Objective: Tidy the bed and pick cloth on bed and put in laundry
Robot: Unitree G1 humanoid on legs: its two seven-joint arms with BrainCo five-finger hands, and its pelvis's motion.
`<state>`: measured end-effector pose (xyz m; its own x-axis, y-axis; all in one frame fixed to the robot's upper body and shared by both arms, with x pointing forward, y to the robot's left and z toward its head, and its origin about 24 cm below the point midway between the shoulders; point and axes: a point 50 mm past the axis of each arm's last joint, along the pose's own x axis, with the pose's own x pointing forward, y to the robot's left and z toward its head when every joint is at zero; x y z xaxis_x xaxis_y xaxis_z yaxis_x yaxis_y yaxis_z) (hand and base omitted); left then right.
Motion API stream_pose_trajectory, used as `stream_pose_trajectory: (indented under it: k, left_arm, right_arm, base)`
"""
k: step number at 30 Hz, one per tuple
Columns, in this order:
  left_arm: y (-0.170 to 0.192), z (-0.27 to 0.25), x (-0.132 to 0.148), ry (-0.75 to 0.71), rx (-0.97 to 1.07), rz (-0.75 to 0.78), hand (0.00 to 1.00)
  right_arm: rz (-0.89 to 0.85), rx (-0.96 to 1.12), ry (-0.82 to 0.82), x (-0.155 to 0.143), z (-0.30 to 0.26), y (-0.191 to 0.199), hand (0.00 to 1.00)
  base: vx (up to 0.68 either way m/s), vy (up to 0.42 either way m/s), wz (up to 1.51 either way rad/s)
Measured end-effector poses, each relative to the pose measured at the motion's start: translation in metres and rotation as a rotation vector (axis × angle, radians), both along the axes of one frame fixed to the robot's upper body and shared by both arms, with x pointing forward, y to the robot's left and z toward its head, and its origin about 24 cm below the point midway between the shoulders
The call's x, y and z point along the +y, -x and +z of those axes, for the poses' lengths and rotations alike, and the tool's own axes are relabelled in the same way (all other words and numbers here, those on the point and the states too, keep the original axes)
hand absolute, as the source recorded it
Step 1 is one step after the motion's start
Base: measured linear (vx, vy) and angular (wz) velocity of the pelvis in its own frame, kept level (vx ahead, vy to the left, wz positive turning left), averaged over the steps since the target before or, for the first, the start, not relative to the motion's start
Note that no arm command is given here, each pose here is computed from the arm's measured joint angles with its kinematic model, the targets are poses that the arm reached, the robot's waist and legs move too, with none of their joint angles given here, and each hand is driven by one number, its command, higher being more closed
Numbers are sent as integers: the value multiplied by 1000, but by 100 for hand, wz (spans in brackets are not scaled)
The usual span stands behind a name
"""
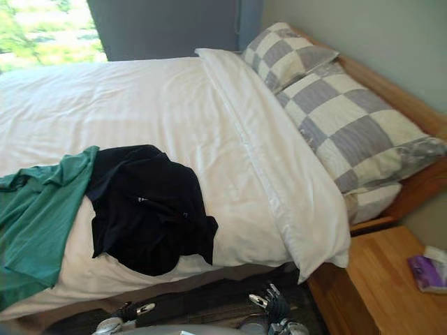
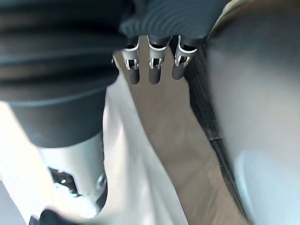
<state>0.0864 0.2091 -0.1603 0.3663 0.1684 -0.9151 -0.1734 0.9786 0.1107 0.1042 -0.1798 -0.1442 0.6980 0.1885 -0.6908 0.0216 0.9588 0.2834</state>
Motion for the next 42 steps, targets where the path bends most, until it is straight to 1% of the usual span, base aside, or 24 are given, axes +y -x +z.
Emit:
stream_pose_trajectory:
  k: [2,5,7,8,10,12,14,16,20,22,25,28,30,31,32,33,36,38,40,42]
  left_arm:
    - [-8,1,-6,0,-10,-95,0]
    - [-13,0,-13,13,-2,-162,0]
    - [-17,0,-19,21,-6,-177,0]
    - [-18,-1,-29,48,-9,-176,0]
    - [-22,0,-38,83,-38,-167,0]
    - [-29,4,-36,84,-87,-168,0]
    - [-29,5,-38,88,-117,-186,0]
    - [-29,6,-39,115,-152,-203,0]
    - [-31,8,-34,132,-183,-224,0]
    - [-28,7,-34,150,-188,-228,0]
    - [-28,8,-34,164,-214,-200,0]
    - [-23,5,-38,184,-189,-195,0]
    - [-28,7,-21,136,-194,-178,0]
    - [-21,7,-8,105,-173,-148,0]
    - [-16,6,-3,85,-153,-116,0]
    - [-16,6,-2,77,-151,-113,0]
    - [-21,6,-10,81,-145,-163,0]
    - [-31,6,-25,109,-161,-208,0]
    - [-34,6,-46,172,-176,-209,0]
    - [-35,6,-49,183,-176,-189,0]
  right_arm:
    - [104,-22,-20,12,2,-9,0]
    - [218,-23,-17,17,1,-11,0]
    - [244,-27,-5,14,2,-14,0]
    - [276,-32,10,10,4,-19,0]
    - [311,-22,23,9,5,-22,0]
    - [345,-17,48,9,6,-29,0]
    - [315,6,80,6,5,-31,0]
    - [239,23,106,-3,4,-31,0]
    - [200,31,108,-5,3,-31,0]
    - [154,38,127,-17,4,-28,0]
    - [154,47,159,-27,3,-24,0]
    - [125,32,169,-32,3,-20,0]
    - [148,19,128,-17,1,-21,0]
    - [197,-4,89,0,1,-24,0]
    - [249,-39,67,9,3,-27,0]
    - [267,-56,59,13,4,-28,0]
    - [351,-153,38,28,14,-40,0]
    - [399,-188,25,33,18,-44,0]
    - [442,-210,11,40,20,-45,0]
    - [479,-205,-7,49,19,-41,0]
  base:
    - [23,47,27]
    - [-21,-89,41]
    - [-43,-117,35]
    - [-56,-91,30]
    - [-87,-20,27]
    - [-107,16,21]
    - [-34,51,27]
    - [-19,84,22]
    - [15,79,-4]
    - [13,181,-32]
    - [4,389,-48]
    - [-41,566,-36]
    - [-68,579,-79]
    - [11,323,-109]
    - [21,372,-99]
    - [49,250,-78]
    - [25,167,-7]
    - [-35,50,37]
    - [-38,-10,47]
    - [-20,-90,51]
